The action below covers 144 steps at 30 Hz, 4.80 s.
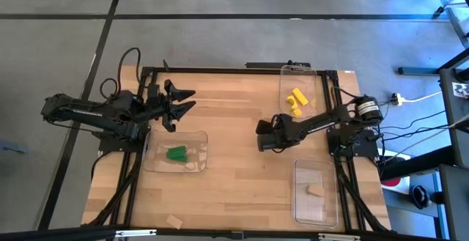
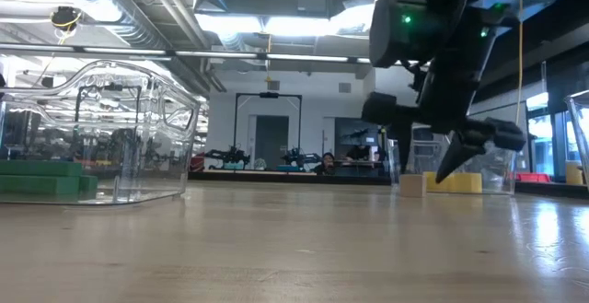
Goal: Sort & place blocks by color
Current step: Put the top brown block into the bottom right transparent bin
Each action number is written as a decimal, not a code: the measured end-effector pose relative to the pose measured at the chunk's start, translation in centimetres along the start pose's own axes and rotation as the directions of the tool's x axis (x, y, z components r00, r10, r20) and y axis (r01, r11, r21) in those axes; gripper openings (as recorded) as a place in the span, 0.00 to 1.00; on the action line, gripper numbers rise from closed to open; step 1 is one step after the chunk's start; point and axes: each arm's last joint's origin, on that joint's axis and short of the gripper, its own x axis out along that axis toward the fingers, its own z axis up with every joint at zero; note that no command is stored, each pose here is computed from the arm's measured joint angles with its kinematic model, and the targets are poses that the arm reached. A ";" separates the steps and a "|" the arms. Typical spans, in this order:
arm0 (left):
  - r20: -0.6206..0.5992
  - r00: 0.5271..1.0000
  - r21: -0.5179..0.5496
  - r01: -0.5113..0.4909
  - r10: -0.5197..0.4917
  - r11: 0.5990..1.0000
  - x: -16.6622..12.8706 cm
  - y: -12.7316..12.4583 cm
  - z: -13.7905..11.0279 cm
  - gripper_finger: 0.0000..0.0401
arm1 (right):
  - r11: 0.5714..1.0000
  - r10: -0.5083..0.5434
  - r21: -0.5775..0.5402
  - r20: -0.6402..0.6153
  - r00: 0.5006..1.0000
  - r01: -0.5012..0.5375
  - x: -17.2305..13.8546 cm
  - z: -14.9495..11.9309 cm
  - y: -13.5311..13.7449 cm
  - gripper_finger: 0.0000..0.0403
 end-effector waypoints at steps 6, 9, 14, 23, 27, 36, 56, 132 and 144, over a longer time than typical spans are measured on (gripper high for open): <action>-0.001 1.000 0.000 0.000 0.000 1.000 0.0 0.0 0.0 0.50 | 0.999 0.004 0.034 -0.015 1.000 -0.004 1.1 -0.2 0.5 0.56; -0.001 1.000 0.008 0.000 0.000 1.000 0.0 0.0 0.0 0.50 | 1.000 -0.010 0.025 -0.028 1.000 0.011 1.3 -0.3 0.5 0.56; -0.002 1.000 0.014 0.000 0.000 1.000 0.0 0.0 0.0 0.50 | 1.000 -0.013 0.011 -0.027 1.000 0.013 1.3 -0.3 0.5 0.56; -0.002 1.000 0.037 -0.001 0.001 0.999 0.0 0.0 0.0 0.50 | 0.988 -0.024 -0.157 -0.049 0.999 0.016 1.3 -0.3 0.4 0.42; -0.001 1.000 0.037 -0.008 0.008 0.999 0.0 0.0 0.0 0.50 | 0.962 -0.026 -0.275 -0.061 0.998 0.009 0.9 -0.1 0.4 0.19; 0.004 0.999 0.037 -0.033 0.033 0.999 0.0 0.1 0.0 0.50 | 0.819 0.103 -0.554 -0.113 0.988 -0.149 -4.3 1.9 -0.3 0.00; 0.003 0.996 0.031 -0.085 0.085 0.996 0.1 0.2 -0.2 0.50 | 0.781 0.250 -0.546 -0.172 0.953 -0.303 -8.4 3.5 -1.1 0.01; -0.103 0.992 0.045 -0.070 0.074 0.997 0.1 0.4 -1.2 0.50 | -0.074 0.933 -0.721 -0.294 0.208 -0.689 -15.4 11.0 -3.2 0.67; -0.103 0.992 0.045 -0.070 0.074 0.997 0.1 0.4 -1.2 0.50 | -0.100 0.933 -0.766 -0.294 0.208 -0.635 -15.4 11.0 -3.2 0.67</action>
